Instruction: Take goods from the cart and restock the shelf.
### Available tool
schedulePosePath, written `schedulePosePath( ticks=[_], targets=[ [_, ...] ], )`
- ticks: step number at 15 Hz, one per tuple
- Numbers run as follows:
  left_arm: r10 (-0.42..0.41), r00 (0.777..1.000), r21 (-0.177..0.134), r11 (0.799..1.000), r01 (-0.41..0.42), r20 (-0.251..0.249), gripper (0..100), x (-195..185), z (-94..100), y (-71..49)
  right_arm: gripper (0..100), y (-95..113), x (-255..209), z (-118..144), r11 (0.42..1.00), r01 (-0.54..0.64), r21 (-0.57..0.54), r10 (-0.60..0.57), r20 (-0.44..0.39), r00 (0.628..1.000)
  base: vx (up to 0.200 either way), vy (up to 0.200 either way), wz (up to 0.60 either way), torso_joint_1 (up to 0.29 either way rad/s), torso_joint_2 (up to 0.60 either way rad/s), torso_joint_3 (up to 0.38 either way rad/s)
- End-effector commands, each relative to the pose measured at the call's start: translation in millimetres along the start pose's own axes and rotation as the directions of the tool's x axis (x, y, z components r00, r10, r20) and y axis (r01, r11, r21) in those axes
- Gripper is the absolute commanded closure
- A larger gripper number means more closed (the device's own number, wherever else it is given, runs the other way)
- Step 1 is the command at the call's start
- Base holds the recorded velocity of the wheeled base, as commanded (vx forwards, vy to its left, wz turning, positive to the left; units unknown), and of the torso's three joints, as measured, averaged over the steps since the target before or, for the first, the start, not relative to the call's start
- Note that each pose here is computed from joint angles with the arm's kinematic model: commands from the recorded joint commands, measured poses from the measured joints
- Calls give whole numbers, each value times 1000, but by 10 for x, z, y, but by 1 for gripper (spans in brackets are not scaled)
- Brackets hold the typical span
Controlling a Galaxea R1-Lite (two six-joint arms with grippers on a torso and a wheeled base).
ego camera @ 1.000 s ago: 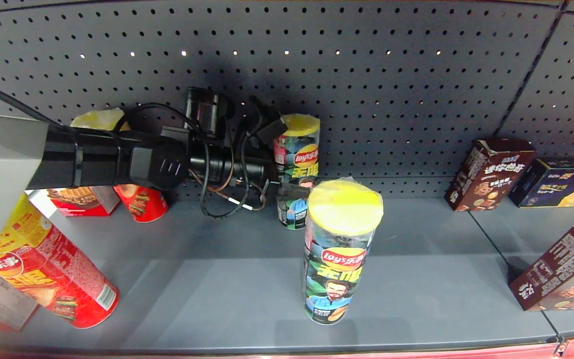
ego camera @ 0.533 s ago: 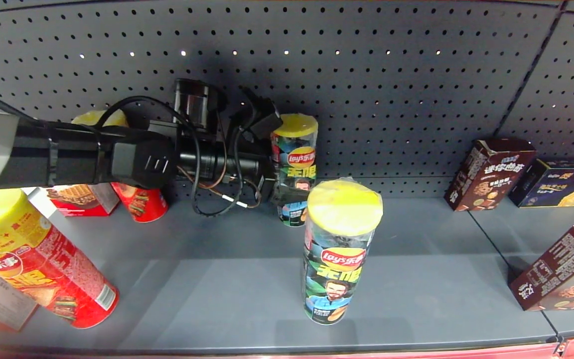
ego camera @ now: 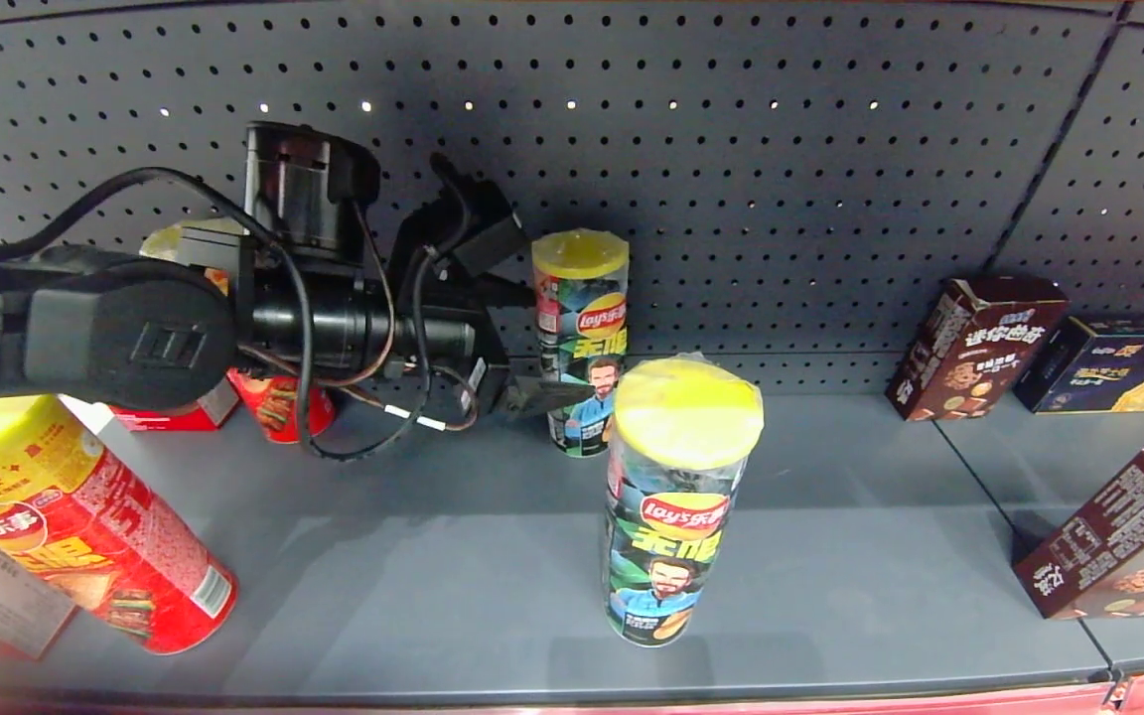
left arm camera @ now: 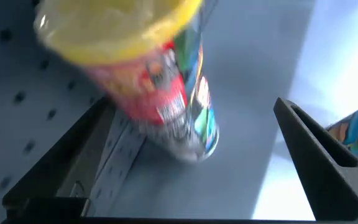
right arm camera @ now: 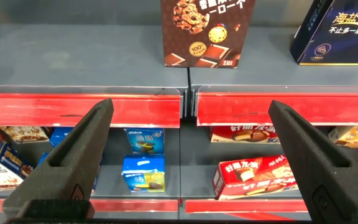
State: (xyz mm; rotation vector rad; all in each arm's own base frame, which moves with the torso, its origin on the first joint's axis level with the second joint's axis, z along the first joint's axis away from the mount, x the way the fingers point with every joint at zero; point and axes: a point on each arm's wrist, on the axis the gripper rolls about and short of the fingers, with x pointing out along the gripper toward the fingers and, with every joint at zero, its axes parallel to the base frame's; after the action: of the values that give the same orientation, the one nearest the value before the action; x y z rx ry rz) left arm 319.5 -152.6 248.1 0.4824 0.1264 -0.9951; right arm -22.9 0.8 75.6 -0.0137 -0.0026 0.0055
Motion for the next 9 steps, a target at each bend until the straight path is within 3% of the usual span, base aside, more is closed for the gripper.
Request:
schedulePosePath(
  ticks=[1, 4, 9],
  targets=[
    [38, 999, 12, 999, -38, -5, 0, -173, 91, -112, 0, 0, 1, 1, 1000, -1, 0, 1, -1, 1000, 0, 0, 0, 0, 0, 0],
    [123, 990, 14, 992, -122, -73, 0, -266, 72, -226, 0, 0, 1, 1, 1000, -1, 0, 1, -1, 1000, 0, 0, 0, 0, 0, 0],
    [228, 970, 47, 973, -224, -82, 0, -231, 91, -310, 0, 0, 1, 1, 1000, -1, 0, 1, -1, 1000, 0, 0, 0, 0, 0, 0]
  ],
)
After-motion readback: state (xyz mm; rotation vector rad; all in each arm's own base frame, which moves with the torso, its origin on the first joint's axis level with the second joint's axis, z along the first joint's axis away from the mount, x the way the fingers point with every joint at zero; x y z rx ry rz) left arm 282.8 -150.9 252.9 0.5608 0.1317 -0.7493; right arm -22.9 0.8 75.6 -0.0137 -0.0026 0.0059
